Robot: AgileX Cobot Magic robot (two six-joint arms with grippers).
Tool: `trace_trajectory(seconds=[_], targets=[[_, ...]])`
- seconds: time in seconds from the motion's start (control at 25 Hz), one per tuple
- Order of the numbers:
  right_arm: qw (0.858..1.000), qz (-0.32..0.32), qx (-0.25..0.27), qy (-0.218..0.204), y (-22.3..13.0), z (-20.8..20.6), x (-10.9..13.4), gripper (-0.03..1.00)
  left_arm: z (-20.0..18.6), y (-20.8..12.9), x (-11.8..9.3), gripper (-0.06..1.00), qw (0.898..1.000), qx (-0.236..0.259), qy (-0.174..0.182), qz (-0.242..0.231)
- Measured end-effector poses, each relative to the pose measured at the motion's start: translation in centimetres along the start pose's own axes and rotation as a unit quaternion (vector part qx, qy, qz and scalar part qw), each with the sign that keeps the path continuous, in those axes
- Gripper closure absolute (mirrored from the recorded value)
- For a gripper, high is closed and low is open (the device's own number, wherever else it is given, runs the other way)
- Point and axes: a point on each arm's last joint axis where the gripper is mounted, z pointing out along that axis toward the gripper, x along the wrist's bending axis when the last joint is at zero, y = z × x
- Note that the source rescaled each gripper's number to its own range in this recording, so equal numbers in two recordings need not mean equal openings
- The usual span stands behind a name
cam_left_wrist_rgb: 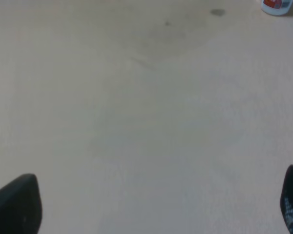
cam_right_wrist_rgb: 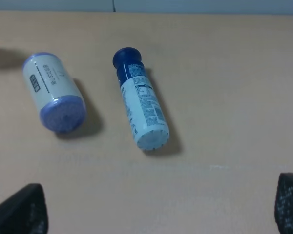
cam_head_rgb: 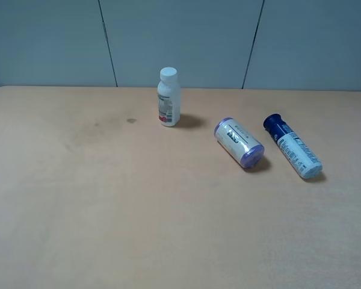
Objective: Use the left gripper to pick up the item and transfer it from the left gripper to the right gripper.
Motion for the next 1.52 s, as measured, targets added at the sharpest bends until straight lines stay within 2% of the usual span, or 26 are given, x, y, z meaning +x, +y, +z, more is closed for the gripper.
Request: trace_trajectory(seconds=[0.4,0.68,1.52], targets=[[1.000,0.003,0.000,-0.001,0.00,0.00,0.00,-0.03,0.00,0.00,0.00,-0.02,1.000,0.000,0.000,0.000],[0.999,0.021,-0.002,-0.040,0.03,0.03,0.02,-0.03,0.00,0.00,0.00,-0.02,1.000,0.000,0.000,0.000],[0.999,0.021,-0.002,-0.041,0.03,0.03,0.01,-0.03,0.00,0.00,0.00,-0.02,1.000,0.000,0.000,0.000]])
